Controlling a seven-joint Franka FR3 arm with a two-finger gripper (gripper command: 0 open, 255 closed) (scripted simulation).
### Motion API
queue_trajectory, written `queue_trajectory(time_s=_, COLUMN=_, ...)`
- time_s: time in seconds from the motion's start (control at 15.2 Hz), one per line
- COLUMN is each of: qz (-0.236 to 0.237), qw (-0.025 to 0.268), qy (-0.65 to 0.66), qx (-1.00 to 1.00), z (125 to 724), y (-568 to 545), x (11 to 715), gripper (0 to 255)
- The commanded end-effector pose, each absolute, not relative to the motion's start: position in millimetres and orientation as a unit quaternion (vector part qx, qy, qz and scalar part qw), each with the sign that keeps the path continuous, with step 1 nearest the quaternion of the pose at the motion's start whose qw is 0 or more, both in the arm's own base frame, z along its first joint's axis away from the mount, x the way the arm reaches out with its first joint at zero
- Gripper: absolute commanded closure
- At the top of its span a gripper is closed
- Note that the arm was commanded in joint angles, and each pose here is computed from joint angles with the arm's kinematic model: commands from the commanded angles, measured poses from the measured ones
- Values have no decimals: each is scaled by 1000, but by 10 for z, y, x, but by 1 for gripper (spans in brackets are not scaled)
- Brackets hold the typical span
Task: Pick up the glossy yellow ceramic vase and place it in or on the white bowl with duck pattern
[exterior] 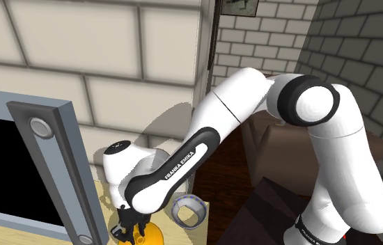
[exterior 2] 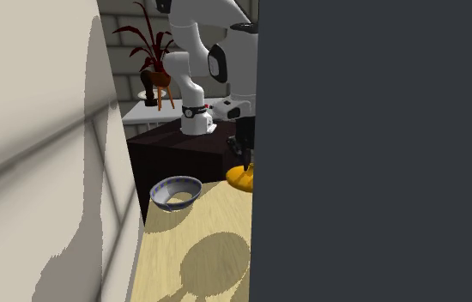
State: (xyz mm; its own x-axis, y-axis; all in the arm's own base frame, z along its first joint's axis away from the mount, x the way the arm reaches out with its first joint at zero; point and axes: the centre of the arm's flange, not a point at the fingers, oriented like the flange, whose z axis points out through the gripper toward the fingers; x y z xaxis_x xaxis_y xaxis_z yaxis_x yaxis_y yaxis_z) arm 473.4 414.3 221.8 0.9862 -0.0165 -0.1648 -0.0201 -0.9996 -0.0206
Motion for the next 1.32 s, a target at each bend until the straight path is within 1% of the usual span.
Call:
queue_trajectory(time_s=0.0, qz=83, qw=11, qy=9, qx=-996, z=2329, y=4144, x=4739, gripper=255)
queue_trajectory(time_s=0.07, qz=83, qw=11, qy=9, qx=-996, z=2380, y=4144, x=4739, gripper=255)
queue_trajectory(time_s=1.25, qz=83, qw=11, qy=9, qx=-996, z=2748, y=1798, x=4831, gripper=255)
